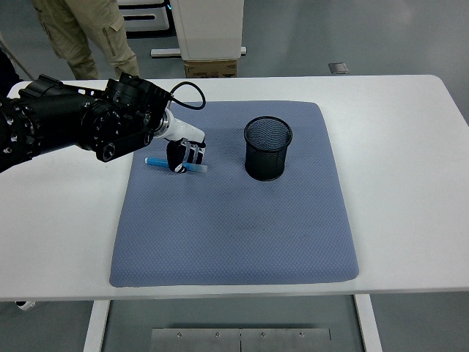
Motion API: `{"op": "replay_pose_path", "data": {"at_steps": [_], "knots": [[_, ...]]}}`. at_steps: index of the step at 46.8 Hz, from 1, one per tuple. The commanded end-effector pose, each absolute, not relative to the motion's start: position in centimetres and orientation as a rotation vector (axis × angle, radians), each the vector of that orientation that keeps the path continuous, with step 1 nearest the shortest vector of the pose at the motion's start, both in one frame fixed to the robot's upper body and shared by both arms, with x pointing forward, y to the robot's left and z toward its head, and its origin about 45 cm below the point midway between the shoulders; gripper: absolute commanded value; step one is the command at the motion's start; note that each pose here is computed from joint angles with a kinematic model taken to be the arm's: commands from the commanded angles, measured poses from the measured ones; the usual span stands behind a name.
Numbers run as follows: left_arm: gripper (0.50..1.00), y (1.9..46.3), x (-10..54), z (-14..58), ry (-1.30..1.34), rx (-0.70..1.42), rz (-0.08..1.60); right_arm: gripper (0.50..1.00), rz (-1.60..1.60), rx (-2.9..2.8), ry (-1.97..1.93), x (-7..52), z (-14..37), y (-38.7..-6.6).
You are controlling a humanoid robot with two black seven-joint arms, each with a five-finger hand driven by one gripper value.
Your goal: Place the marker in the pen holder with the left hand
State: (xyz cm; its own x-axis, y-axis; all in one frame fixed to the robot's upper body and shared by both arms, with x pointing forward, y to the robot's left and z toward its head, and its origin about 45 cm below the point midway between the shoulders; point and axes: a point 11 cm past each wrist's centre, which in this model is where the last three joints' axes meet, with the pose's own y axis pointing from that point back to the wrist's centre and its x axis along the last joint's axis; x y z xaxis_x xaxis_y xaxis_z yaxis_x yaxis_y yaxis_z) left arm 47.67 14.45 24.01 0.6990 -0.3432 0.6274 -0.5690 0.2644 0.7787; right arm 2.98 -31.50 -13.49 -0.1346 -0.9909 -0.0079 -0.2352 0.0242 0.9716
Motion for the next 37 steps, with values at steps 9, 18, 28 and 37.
{"op": "replay_pose_path", "data": {"at_steps": [9,18,28,37], "knots": [[0.572,14.4,47.62,23.91,-0.846,1.34,0.177,1.0,-1.18,1.311,-1.491,2.99,-13.49,-31.5],[0.563,14.56,47.39,23.32,-0.834,1.341,0.171,1.0,-1.18,1.311,-1.491,2.99,-13.49,-31.5],[0.56,14.65,47.45,23.37,-0.834,1.342,0.174,1.0,-1.18,1.311,-1.491,2.99,-13.49,-31.5],[0.569,14.52,47.45,23.43,-0.833,1.336,0.177,1.0,-1.18,1.311,-1.491,2.99,-13.49,-31.5]]}}
